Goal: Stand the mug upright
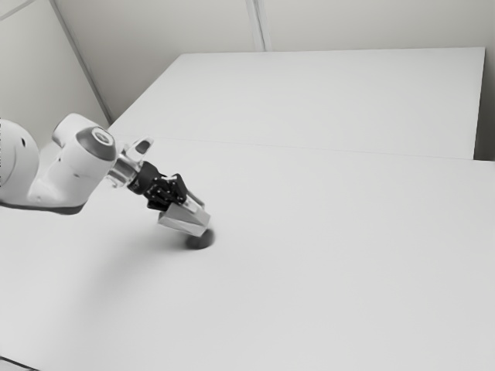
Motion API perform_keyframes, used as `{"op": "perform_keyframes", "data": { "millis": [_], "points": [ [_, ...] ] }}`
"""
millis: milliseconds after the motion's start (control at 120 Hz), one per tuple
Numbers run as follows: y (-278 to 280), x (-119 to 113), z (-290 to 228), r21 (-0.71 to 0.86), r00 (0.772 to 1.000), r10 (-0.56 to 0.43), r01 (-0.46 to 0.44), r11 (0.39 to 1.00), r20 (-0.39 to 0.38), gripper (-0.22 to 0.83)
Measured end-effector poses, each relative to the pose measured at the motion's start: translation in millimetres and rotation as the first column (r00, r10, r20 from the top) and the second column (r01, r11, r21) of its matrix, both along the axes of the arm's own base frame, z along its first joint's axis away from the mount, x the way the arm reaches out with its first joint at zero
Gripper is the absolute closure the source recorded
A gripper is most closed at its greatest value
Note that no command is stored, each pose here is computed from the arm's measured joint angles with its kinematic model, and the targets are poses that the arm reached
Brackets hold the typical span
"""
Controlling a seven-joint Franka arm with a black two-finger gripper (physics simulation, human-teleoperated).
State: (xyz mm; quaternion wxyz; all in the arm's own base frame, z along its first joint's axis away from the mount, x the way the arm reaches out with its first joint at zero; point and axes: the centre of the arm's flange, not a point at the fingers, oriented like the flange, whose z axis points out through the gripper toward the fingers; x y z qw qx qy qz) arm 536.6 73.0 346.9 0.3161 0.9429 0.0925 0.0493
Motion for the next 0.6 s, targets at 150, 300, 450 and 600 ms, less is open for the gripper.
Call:
{"op": "perform_keyframes", "data": {
  "millis": [150,300,450,600],
  "points": [
    [-24.6,7.0,5.7,0.126,1.0,-0.012,0.015,0.992,-0.025,0.78],
    [-49.9,12.3,14.8,0.22,0.999,-0.006,0.017,0.975,-0.052,0.78],
    [-68.7,10.2,30.3,0.306,0.997,0.011,0.012,0.952,-0.073,0.78],
    [-86.1,6.2,35.6,0.373,0.993,0.045,-0.001,0.928,-0.11,0.78]
  ]
}}
